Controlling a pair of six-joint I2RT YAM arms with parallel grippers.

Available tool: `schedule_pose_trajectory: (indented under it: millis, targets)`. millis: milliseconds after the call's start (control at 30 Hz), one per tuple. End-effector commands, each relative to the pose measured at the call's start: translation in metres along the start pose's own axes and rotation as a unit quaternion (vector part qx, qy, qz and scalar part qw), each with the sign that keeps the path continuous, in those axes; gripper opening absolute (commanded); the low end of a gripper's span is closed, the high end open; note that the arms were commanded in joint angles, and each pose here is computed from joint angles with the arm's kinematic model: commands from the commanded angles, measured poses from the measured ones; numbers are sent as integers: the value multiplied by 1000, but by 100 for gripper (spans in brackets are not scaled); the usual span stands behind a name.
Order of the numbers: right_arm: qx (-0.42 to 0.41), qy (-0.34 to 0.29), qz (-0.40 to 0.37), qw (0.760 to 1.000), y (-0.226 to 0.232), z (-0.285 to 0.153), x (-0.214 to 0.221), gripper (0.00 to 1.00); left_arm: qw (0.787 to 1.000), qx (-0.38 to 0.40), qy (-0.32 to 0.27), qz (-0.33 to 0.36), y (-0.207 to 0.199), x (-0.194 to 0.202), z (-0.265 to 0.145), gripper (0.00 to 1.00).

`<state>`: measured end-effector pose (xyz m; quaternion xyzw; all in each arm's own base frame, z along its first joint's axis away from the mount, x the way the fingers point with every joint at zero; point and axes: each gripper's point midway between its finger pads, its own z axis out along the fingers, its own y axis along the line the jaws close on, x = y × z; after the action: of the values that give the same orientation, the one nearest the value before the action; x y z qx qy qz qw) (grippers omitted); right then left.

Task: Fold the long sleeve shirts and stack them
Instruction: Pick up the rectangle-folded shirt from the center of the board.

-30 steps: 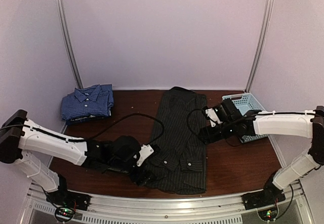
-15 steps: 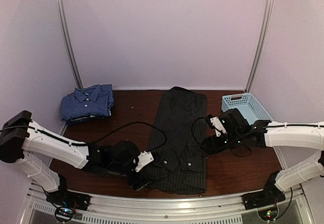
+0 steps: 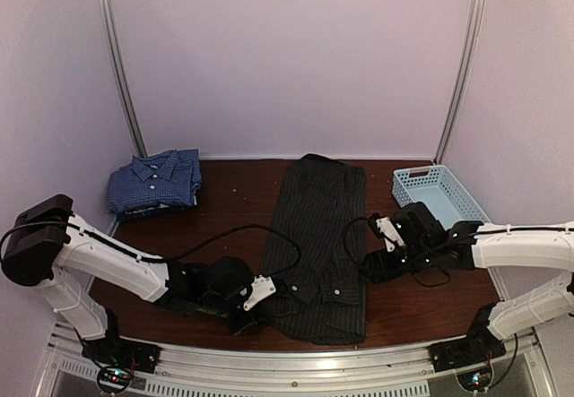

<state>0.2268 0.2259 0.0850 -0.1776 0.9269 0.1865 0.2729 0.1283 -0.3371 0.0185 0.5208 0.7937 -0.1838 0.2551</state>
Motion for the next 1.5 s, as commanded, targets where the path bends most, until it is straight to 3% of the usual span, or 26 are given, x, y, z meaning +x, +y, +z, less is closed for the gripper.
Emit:
schedule_pose_trajectory:
  millis: [0, 133, 367, 667, 1033, 1233, 1467]
  targets:
    - [-25, -1, 5, 1000, 14, -7, 14, 68, 1000, 23, 0, -16, -11, 0, -1, 29]
    - [-50, -4, -11, 999, 37, -12, 31, 68, 998, 35, 13, -40, -16, 5, -8, 9]
    - [-109, -24, -65, 992, 80, -24, 60, 69, 996, 54, 29, -64, -23, 1, -8, 0]
    - [-114, 31, -134, 984, 108, -12, 106, 69, 993, 61, 38, -97, -26, -2, -5, 0]
    - [-62, 81, -184, 978, 107, 11, 136, 62, 991, 58, 56, -106, -26, 2, -3, 0]
    - [-28, 103, -211, 972, 102, 15, 152, 65, 991, 54, 65, -105, -24, 5, -3, 0]
    - [15, 120, -220, 968, 87, 21, 164, 53, 991, 61, 60, -106, -26, 4, -8, 0]
